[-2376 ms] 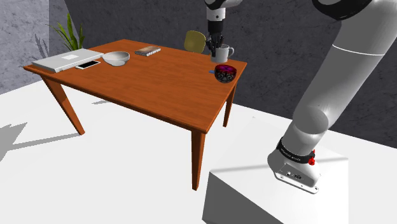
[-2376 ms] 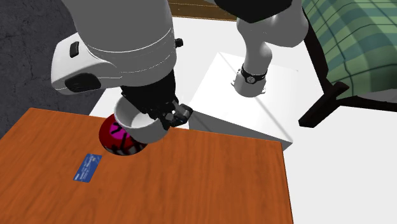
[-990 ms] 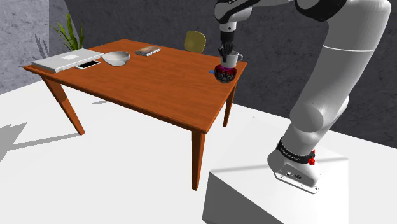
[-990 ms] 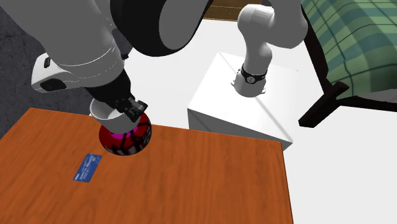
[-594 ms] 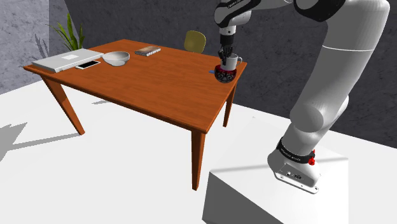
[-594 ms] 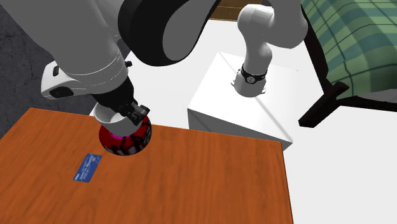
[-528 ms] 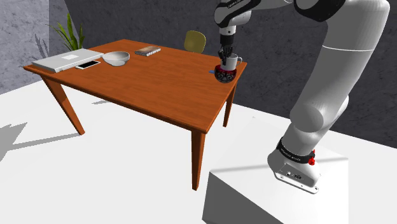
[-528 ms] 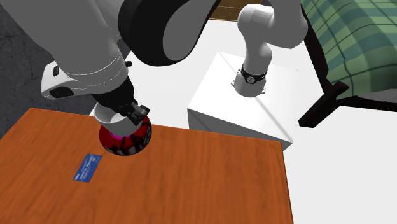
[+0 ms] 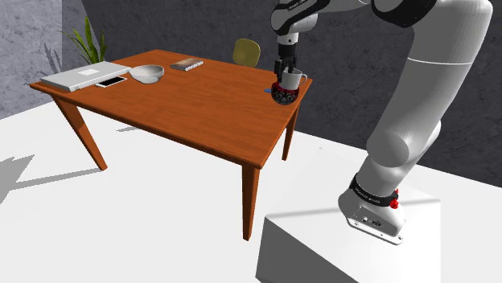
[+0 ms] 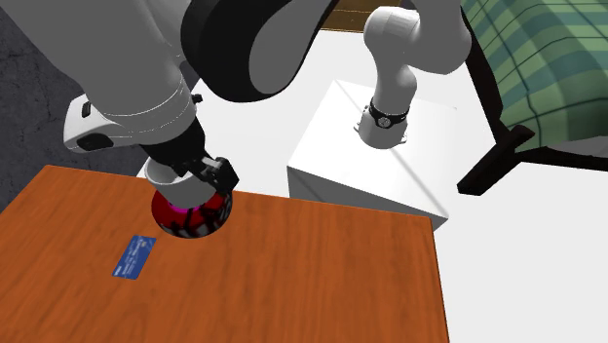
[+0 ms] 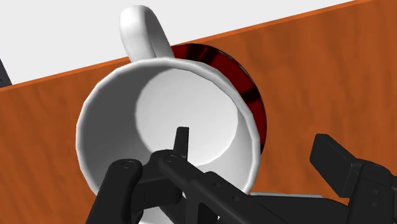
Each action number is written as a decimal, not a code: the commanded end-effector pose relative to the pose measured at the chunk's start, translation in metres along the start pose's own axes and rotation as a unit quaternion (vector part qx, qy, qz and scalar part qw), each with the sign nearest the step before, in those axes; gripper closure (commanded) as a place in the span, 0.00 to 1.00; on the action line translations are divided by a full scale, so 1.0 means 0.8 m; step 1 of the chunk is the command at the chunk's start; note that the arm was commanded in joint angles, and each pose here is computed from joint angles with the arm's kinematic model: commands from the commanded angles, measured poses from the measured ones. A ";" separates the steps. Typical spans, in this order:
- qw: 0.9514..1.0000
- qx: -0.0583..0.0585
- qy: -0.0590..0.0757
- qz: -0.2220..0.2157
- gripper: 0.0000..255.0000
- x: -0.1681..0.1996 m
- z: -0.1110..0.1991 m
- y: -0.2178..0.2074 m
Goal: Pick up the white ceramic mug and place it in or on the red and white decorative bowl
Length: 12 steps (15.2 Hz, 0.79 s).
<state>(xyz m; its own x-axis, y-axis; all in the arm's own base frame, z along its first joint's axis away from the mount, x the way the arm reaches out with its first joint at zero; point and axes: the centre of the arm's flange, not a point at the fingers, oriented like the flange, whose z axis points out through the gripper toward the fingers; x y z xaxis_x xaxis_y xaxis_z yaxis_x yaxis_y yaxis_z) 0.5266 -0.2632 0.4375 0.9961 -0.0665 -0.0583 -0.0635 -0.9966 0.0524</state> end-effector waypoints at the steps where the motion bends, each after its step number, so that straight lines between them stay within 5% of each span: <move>1: 1.000 0.000 0.000 0.000 0.00 0.000 0.000 0.000; 5: 1.000 0.000 0.000 0.000 0.00 0.000 -0.063 0.000; 12: 1.000 0.000 0.000 0.000 0.00 0.000 -0.063 0.000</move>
<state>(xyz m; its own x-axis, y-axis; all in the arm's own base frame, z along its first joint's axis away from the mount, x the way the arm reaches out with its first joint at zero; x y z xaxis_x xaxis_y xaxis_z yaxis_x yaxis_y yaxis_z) 0.5297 -0.2608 0.4875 0.9961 -0.0666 -0.0583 -0.0635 -0.9966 0.0524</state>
